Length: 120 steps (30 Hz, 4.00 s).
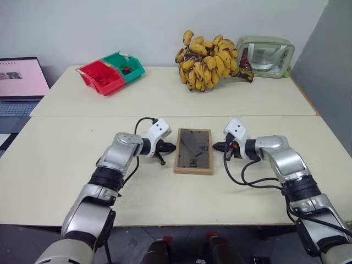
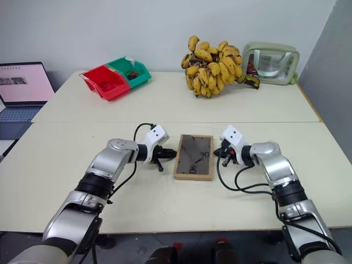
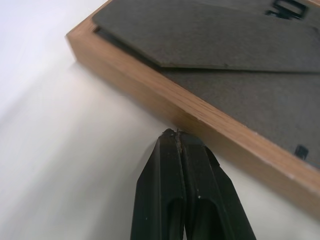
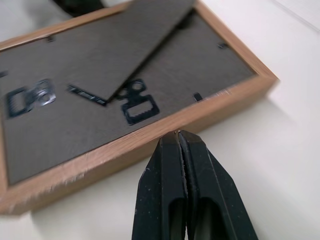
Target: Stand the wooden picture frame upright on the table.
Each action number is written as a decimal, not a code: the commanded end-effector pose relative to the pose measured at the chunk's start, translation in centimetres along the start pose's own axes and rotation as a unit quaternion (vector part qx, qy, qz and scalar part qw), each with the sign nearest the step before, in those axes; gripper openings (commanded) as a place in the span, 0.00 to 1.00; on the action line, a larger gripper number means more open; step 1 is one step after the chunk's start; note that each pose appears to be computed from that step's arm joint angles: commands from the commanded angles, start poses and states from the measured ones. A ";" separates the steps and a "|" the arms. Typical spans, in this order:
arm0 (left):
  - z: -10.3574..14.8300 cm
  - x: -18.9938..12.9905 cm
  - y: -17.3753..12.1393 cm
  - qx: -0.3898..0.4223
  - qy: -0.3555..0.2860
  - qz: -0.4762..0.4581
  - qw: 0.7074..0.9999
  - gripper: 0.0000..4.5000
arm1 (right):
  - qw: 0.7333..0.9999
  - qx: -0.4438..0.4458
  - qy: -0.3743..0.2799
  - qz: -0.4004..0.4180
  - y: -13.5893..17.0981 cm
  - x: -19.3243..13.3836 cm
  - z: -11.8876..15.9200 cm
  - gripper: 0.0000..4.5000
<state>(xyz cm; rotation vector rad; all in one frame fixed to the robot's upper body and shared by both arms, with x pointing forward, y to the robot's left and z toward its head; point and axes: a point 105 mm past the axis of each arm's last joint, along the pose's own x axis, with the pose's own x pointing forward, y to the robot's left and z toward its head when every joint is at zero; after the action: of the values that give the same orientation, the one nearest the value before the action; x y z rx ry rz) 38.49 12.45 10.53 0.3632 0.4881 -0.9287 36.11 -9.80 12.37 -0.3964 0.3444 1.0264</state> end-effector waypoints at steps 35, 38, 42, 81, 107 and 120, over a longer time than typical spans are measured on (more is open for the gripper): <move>0.8 -1.4 -1.3 0.019 0.006 0.000 1.000 0.00 | 0.998 0.005 -0.011 -0.069 -2.1 1.9 0.5 0.01; 0.2 -2.0 -1.9 0.010 0.011 -0.001 1.000 0.00 | 0.999 0.010 -0.014 -0.050 -0.8 2.4 0.5 0.01; -0.2 -2.5 -2.6 -0.004 0.009 0.001 1.000 0.00 | 0.999 0.013 -0.019 -0.036 0.0 2.5 0.8 0.01; -3.9 -8.2 -5.1 -0.514 -0.066 -0.170 0.838 0.86 | 0.997 -0.058 0.009 -0.059 -1.5 1.8 -1.1 0.00; -5.3 -1.9 -8.0 -0.542 -0.061 -0.155 0.824 0.96 | 0.999 -0.037 0.001 -0.024 2.9 4.3 -1.1 0.00; -4.1 -1.8 -7.1 -0.537 -0.097 -0.157 0.823 0.39 | 0.999 -0.037 0.006 -0.029 2.4 3.7 -1.6 0.00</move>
<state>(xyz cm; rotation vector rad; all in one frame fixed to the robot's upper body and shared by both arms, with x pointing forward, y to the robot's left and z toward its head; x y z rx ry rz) 30.54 12.39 7.40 -0.8724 0.8147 -0.8430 35.18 -6.06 8.04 -0.4691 0.3301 1.0017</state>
